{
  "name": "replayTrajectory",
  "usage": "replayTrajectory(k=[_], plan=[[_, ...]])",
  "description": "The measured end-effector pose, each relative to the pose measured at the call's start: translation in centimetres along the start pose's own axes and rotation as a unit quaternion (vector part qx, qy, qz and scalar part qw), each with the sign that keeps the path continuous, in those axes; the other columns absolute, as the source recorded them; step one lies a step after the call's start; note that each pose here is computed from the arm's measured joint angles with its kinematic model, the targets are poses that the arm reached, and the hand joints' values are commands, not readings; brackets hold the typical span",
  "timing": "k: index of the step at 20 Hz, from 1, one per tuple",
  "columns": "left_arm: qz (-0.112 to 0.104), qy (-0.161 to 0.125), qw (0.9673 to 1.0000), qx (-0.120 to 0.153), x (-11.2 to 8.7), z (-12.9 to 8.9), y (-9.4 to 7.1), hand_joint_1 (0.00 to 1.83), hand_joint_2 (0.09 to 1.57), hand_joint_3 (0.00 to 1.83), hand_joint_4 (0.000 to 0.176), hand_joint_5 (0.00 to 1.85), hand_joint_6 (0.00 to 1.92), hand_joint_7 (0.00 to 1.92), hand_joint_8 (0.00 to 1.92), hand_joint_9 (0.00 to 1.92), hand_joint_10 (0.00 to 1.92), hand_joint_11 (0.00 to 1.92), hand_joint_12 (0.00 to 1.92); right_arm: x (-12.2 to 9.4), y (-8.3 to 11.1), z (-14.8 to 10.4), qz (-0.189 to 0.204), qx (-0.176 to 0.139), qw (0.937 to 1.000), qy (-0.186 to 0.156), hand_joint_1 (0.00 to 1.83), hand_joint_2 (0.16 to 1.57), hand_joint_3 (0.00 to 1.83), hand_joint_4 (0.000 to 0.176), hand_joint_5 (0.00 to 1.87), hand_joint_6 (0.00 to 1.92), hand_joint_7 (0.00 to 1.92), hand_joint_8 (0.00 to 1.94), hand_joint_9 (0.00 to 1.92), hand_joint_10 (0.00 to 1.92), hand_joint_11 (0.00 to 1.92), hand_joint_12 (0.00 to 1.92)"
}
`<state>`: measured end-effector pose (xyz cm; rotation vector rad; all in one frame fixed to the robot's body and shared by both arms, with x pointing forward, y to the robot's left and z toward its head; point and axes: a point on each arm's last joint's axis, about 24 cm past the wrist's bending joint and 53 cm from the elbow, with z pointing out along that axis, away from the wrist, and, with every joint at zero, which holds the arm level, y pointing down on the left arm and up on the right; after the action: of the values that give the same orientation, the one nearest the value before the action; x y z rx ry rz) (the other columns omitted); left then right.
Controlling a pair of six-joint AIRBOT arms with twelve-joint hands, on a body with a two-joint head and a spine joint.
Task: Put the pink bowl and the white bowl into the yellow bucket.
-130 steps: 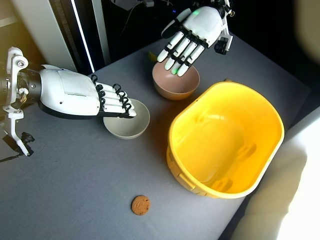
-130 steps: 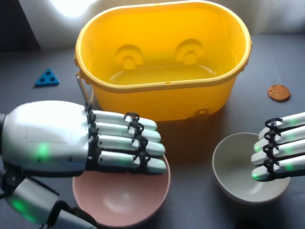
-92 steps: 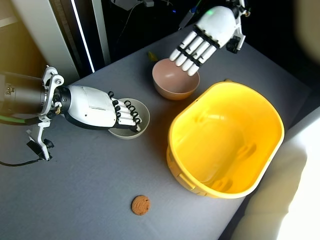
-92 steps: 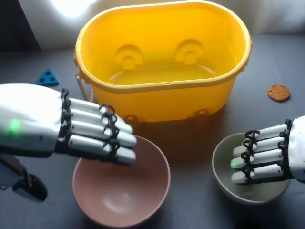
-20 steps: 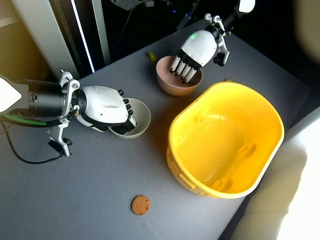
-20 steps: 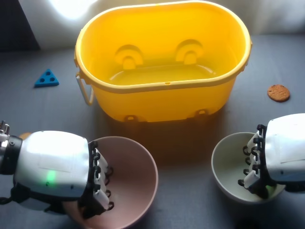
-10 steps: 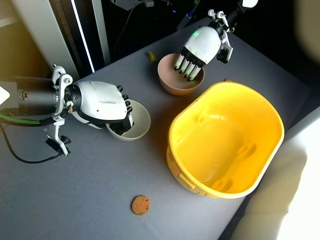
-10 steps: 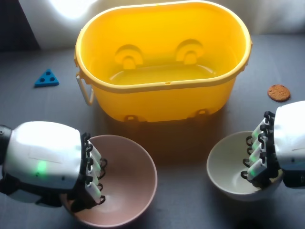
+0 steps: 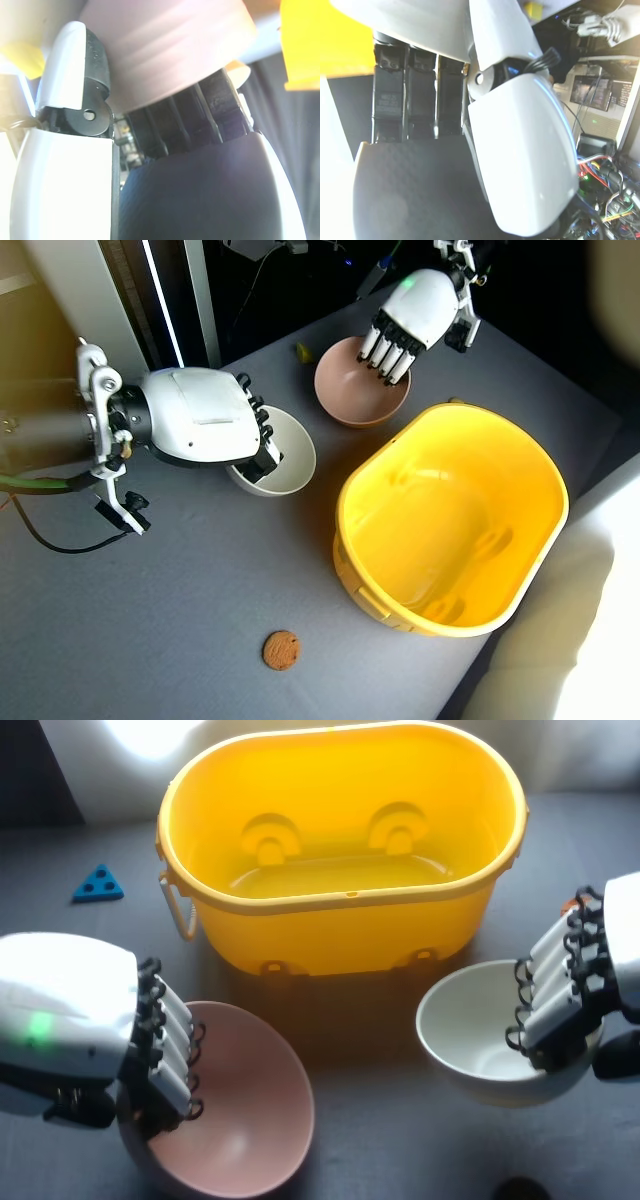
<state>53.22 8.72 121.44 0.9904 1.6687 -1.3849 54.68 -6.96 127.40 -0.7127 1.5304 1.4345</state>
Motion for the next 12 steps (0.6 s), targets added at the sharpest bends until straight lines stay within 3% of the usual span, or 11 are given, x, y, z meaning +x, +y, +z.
replayTrajectory(k=[4, 7, 8, 10, 12], plan=[[-0.003, -0.010, 0.9999, 0.011, -1.2, -0.3, -0.8, 1.38, 1.12, 0.00, 0.000, 0.88, 0.98, 0.99, 1.16, 0.89, 1.12, 0.80, 1.07, -1.3, 0.4, -0.3, -0.006, -0.009, 0.9998, -0.015, 1.38, 1.09, 0.00, 0.000, 0.93, 1.00, 1.02, 0.87, 0.99, 1.08, 0.91, 1.07], [-0.012, -0.015, 0.9996, 0.019, -1.9, -0.9, -1.2, 1.38, 1.12, 0.00, 0.000, 0.89, 1.00, 1.00, 1.12, 0.90, 1.11, 0.83, 1.06, -2.5, 0.5, -0.5, -0.013, -0.012, 0.9995, -0.026, 1.39, 1.08, 0.00, 0.000, 0.96, 0.93, 1.07, 0.81, 1.00, 1.06, 0.92, 1.07], [-0.014, -0.018, 0.9995, 0.021, -2.1, -1.1, -1.4, 1.37, 1.14, 0.00, 0.000, 0.85, 1.03, 0.97, 1.20, 0.86, 1.16, 0.79, 1.06, -2.8, 0.5, -0.5, -0.010, -0.013, 0.9994, -0.032, 1.38, 1.10, 0.00, 0.000, 0.93, 0.99, 1.01, 0.90, 0.97, 1.11, 0.89, 1.09], [-0.017, -0.019, 0.9993, 0.026, -2.4, -1.6, -1.7, 1.37, 1.13, 0.00, 0.000, 0.86, 0.96, 0.99, 1.20, 0.87, 1.15, 0.81, 1.05, -3.7, 0.7, -0.7, -0.008, -0.015, 0.9988, -0.045, 1.39, 1.07, 0.00, 0.000, 0.99, 0.88, 1.08, 0.80, 1.03, 1.03, 0.94, 1.06], [-0.022, -0.023, 0.9990, 0.032, -2.8, -1.9, -2.0, 1.37, 1.15, 0.00, 0.000, 0.84, 0.97, 0.95, 1.26, 0.85, 1.20, 0.79, 1.07, -4.2, 0.7, -0.7, -0.012, -0.016, 0.9985, -0.050, 1.38, 1.08, 0.00, 0.000, 0.96, 0.92, 1.04, 0.86, 1.01, 1.07, 0.92, 1.08]])
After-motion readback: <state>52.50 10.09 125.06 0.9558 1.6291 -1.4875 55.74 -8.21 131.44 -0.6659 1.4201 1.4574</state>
